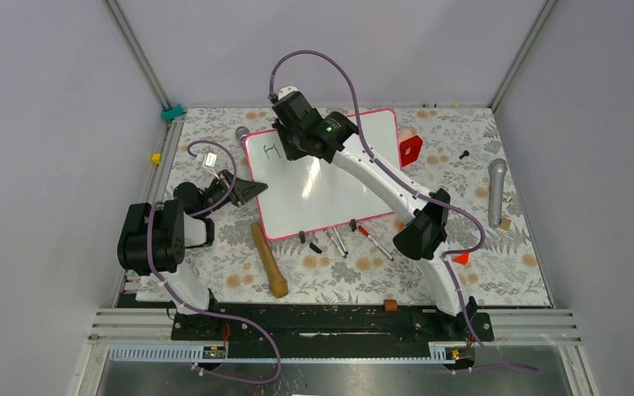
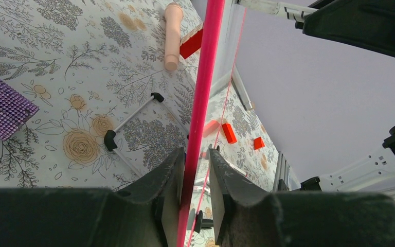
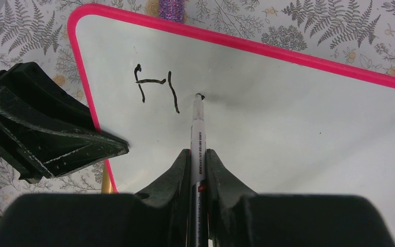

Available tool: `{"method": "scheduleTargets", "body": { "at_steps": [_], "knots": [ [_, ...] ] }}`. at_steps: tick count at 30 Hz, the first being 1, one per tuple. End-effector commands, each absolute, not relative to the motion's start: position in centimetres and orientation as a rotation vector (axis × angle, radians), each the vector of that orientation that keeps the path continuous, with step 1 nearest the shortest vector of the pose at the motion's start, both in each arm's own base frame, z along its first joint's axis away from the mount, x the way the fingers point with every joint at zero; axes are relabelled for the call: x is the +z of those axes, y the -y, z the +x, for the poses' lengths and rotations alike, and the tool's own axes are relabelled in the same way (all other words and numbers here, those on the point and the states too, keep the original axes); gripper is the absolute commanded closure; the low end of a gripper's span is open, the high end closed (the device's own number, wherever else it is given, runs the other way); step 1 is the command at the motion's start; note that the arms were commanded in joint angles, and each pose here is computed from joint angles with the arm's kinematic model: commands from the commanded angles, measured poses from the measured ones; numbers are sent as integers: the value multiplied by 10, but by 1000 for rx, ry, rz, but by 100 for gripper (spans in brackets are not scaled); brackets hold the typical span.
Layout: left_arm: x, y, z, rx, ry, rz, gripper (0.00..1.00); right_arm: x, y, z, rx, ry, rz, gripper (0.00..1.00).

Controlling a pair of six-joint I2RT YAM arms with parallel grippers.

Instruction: Write a sentence on the whiteboard

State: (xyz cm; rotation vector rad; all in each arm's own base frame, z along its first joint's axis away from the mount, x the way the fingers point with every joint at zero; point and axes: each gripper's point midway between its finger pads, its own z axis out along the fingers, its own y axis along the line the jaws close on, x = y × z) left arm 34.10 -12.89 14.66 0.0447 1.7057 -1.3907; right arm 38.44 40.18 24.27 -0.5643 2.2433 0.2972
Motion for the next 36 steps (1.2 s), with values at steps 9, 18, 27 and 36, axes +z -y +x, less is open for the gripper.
{"method": "scheduleTargets", "body": {
  "at_steps": [9,18,27,36],
  "knots": [
    [166,130,342,-1360,-1627,160,77,239,-411,374,349,-2254,-626,100],
    [165,130,342,-1361,-1628,160,80,232,-402,371,295,-2279,-650,100],
    [165,130,342,-1365,-1628,162,97,238,-396,381,234,-2252,-611,100],
    [164,130,343,-1368,-1631,163,100,245,-398,389,224,-2222,-580,100]
  ]
}}
